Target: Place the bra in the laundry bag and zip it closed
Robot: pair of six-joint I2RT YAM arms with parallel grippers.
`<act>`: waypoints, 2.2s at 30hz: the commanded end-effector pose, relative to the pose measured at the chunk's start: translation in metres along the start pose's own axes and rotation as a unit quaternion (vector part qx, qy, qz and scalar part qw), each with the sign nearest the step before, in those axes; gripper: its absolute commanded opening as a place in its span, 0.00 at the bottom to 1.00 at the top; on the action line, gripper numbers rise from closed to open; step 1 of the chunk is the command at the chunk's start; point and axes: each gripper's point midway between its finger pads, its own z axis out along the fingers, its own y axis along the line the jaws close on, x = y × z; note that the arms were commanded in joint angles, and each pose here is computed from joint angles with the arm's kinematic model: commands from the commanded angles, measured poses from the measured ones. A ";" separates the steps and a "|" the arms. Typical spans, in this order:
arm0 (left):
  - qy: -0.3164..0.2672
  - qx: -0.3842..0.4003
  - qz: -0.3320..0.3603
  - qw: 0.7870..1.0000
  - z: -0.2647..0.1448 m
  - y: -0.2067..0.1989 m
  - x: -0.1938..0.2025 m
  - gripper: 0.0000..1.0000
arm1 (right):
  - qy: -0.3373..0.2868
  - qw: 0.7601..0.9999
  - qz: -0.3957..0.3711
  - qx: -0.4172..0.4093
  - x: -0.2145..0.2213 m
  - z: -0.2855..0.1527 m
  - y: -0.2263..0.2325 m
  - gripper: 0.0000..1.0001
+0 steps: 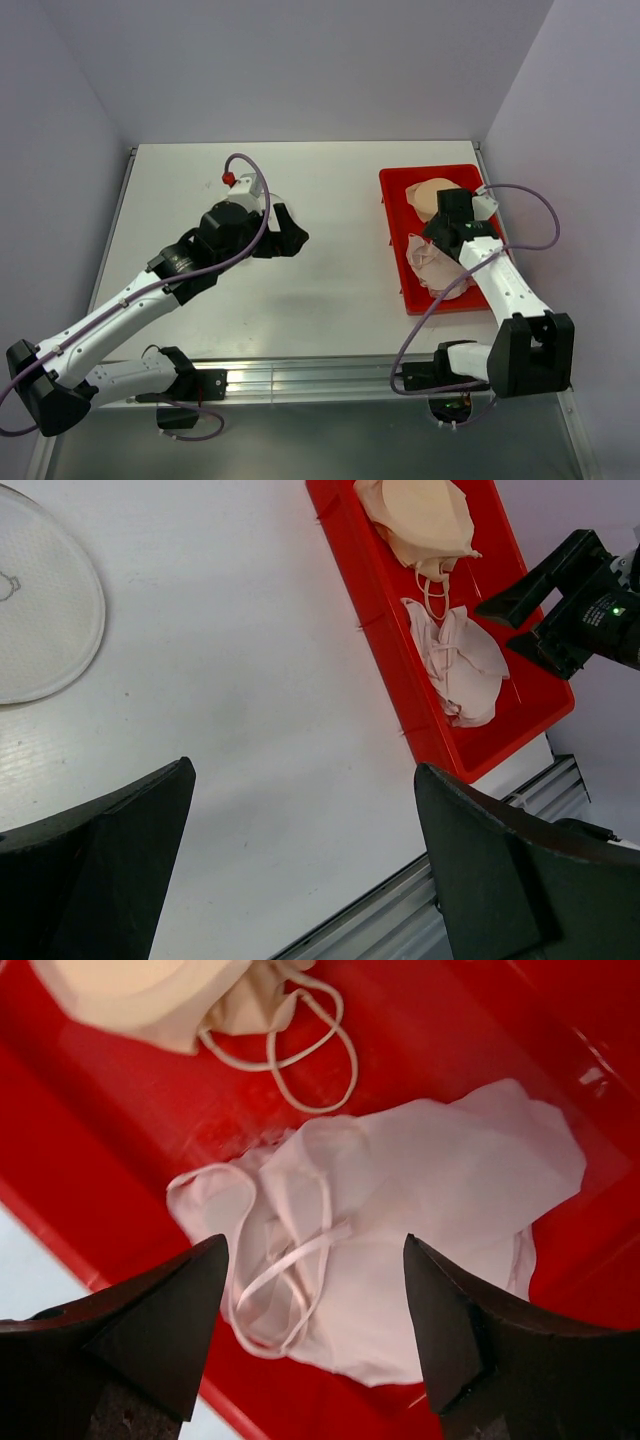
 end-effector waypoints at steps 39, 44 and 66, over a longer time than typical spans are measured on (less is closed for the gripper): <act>-0.020 0.004 0.005 1.000 0.001 -0.003 -0.009 0.99 | -0.061 0.998 0.013 0.009 -0.043 0.001 0.002 0.00; -0.019 0.004 0.002 1.000 0.003 -0.006 -0.011 0.99 | -0.108 0.991 0.034 -0.069 -0.083 -0.065 0.016 0.00; -0.069 -0.072 -0.064 0.993 -0.027 0.047 -0.062 0.98 | -0.128 0.932 -0.119 -0.318 -0.062 -0.244 0.218 0.00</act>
